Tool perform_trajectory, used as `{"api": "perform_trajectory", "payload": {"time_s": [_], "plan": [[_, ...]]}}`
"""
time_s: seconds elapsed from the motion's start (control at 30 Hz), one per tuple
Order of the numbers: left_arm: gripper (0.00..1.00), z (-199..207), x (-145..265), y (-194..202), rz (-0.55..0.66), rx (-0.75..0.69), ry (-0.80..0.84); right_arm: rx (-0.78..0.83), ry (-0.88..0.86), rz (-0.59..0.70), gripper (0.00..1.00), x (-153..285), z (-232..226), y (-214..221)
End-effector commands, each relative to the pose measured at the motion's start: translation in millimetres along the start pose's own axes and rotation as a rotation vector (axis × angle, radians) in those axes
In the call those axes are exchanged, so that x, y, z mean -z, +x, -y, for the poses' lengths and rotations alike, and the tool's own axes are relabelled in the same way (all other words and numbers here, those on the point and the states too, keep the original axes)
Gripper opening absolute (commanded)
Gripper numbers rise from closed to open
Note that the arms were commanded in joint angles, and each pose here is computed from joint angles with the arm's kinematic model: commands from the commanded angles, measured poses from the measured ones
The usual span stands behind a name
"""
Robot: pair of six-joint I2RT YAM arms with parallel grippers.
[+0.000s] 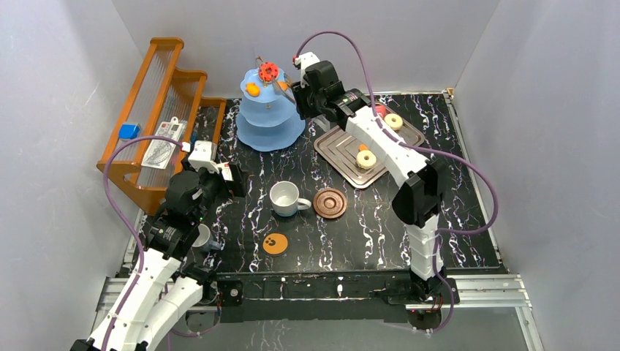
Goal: Serve the afternoon tea
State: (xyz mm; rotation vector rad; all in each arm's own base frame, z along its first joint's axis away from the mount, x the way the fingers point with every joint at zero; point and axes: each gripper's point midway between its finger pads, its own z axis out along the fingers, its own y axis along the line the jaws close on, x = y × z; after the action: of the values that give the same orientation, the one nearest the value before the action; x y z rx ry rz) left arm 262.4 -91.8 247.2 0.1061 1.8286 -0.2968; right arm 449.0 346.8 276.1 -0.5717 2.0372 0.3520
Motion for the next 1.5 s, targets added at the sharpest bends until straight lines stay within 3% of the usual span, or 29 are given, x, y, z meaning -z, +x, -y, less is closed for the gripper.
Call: {"api": "perform_trajectory", "payload": {"time_s": [0.0, 0.67, 1.47], "plan": [[0.98, 0.1, 1.6, -7.6, 0.034, -0.008, -0.001, 0.014, -0.003, 0.157, 0.41, 11.6, -3.5, -51.7], [0.98, 0.0, 1.4, -7.5, 0.033, -0.009, -0.001, 0.043, 0.032, 0.173, 0.54, 3.8, 2.0, -57.2], [0.98, 1.4, 0.9, -5.4, 0.026, -0.010, 0.007, 0.017, 0.068, 0.132, 0.51, 68.8, 16.6, -34.1]]}}
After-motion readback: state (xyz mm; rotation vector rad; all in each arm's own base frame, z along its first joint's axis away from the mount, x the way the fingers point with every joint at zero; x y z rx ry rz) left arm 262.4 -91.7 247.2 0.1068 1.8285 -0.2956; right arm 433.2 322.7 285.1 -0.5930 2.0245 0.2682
